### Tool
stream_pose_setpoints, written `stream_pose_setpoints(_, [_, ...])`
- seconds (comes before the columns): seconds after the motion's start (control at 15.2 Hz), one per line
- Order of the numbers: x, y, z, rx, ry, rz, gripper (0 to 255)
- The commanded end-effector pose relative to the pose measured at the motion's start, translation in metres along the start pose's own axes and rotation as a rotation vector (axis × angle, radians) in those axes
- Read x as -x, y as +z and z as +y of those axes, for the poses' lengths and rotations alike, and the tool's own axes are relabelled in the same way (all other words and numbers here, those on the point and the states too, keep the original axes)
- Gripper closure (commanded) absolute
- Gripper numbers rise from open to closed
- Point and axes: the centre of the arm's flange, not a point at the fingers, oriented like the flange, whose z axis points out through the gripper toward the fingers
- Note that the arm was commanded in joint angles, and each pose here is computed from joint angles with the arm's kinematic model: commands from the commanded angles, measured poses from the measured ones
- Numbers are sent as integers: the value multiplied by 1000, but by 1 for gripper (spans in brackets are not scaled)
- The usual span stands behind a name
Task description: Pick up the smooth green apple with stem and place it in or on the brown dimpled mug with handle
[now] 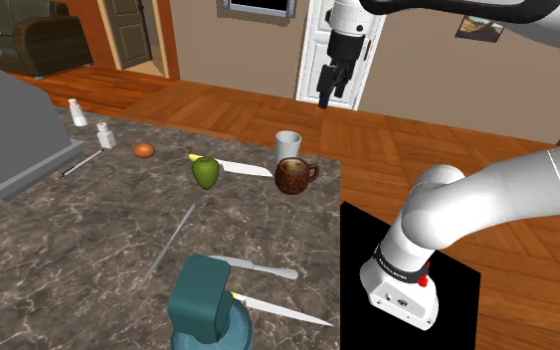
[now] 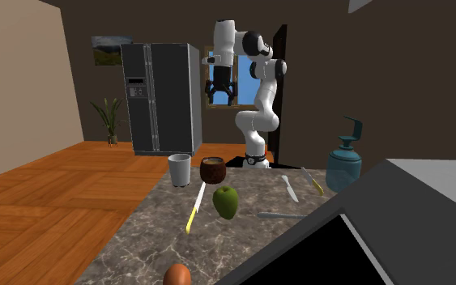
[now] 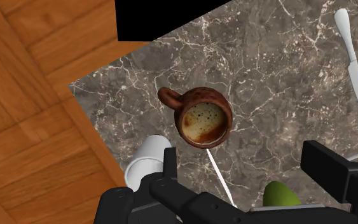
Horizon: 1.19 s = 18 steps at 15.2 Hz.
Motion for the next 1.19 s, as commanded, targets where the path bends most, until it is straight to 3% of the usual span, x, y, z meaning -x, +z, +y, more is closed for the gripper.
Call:
stream_pose_setpoints(0.0, [0,0,0,0,0,0,0])
stream_pose_setpoints(1.12, [-186,128,-56,-84,-415,-85,0])
